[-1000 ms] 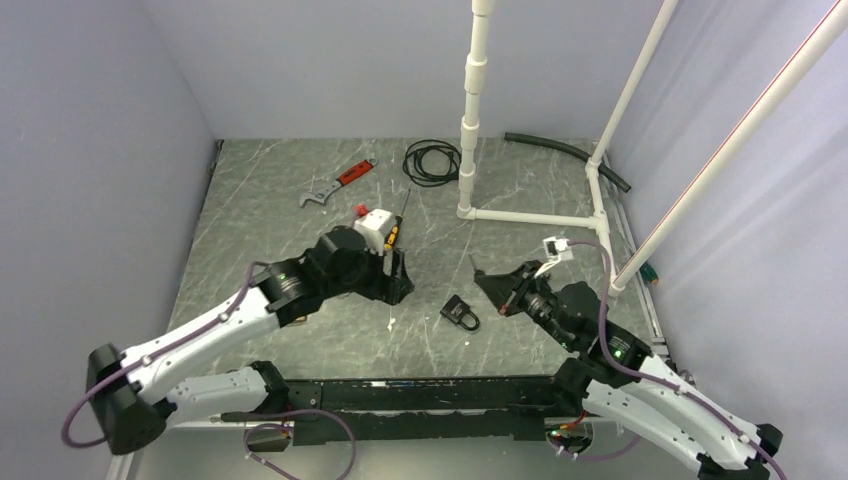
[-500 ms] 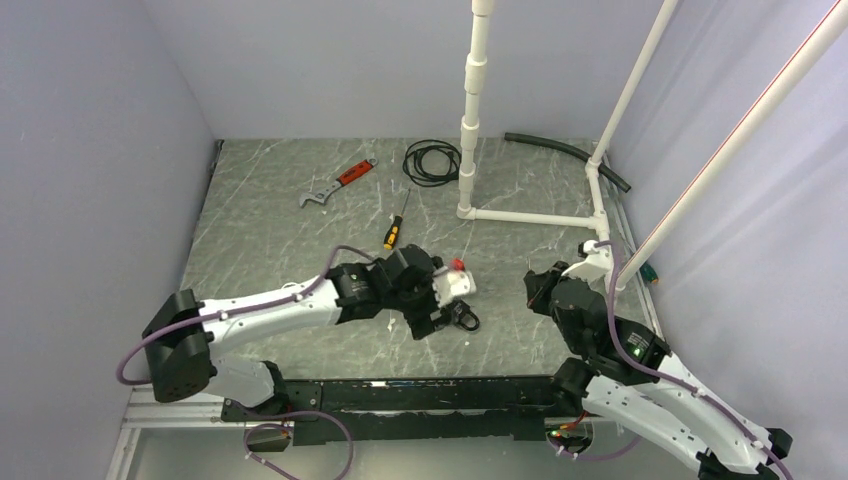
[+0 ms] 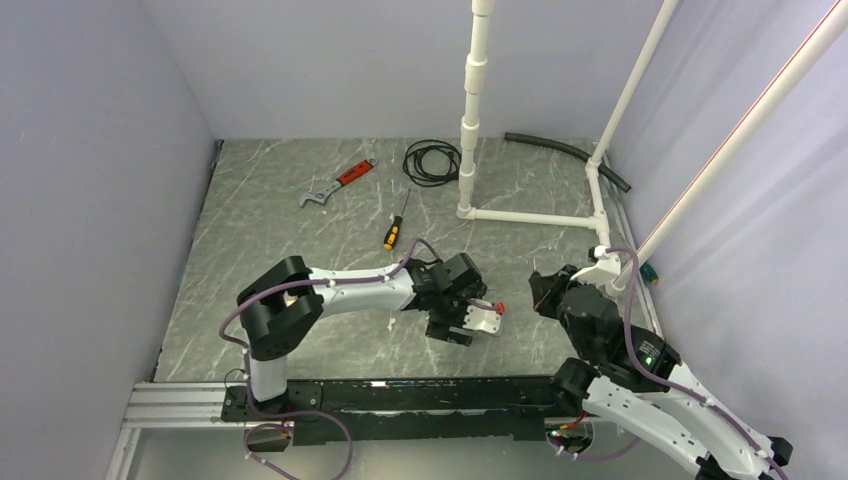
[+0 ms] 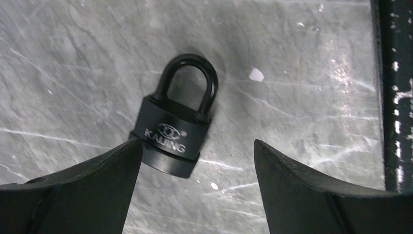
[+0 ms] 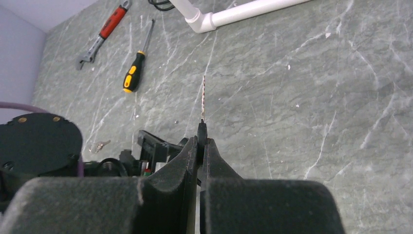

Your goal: Unlock with the key

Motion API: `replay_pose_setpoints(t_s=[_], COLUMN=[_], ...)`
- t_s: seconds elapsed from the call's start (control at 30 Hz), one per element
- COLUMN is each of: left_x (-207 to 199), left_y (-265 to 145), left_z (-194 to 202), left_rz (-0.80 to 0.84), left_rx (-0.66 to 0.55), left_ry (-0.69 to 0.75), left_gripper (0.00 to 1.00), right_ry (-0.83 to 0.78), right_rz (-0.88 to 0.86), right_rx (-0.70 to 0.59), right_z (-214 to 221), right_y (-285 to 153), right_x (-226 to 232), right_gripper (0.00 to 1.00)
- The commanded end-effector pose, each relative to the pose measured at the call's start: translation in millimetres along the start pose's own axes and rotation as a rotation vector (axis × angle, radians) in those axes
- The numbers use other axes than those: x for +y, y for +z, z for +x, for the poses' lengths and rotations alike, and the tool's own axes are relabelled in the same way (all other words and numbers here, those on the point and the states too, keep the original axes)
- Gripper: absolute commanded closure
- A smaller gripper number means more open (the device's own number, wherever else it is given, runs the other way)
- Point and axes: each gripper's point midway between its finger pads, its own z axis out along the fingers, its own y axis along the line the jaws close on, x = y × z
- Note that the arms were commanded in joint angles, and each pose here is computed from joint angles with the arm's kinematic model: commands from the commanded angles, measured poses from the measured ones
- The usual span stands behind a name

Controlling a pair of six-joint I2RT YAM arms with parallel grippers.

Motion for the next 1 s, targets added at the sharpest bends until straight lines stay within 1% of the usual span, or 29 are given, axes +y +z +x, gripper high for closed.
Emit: replay_pose_setpoints(t_s=[0.0,0.1,0.23,0.33,0.5,0.7,0.97], left_x=[23.0,26.4,26.1,23.6,23.9,23.4,29.2], left_y=[0.1,7.6,16.4,15.4,12.2,20.8,28.3], left_z=[-23.0,-20.0,-8.8,3.6,15.8,14.8,7.2], left_rz=[-0.004,0.031,0.088,0.118,0.131,0.141,0.144], left_rx=[-0.060,-0.045,0.011,0.060,0.093,0.076,0.054], left_ry=[0.125,0.132,0.132,0.113,0.099,0.112,0.129], left_gripper=[0.12,0.12,0.14,0.15,0.15,0.17,0.17], right_ry=[0.024,0.035,0.038,0.035,0.028,0.014,0.013], right_rz=[-0.043,-0.055,-0.068,-0.074,-0.084,-0.085,-0.089], right_rx=[-0.009,-0.014,-0.019,-0.013,-0.015,-0.012,-0.013], right_z=[-6.1,-7.1,-7.9,-7.2,-5.8,-3.3,-3.7], right_y=[-6.8,-9.3,-10.5,-10.8,-9.3,-5.7,-6.1], right_x=[5.2,4.8,5.8,7.0,8.5,10.3,11.0], right_gripper=[1.00,1.00,1.00,1.00,1.00,1.00,1.00])
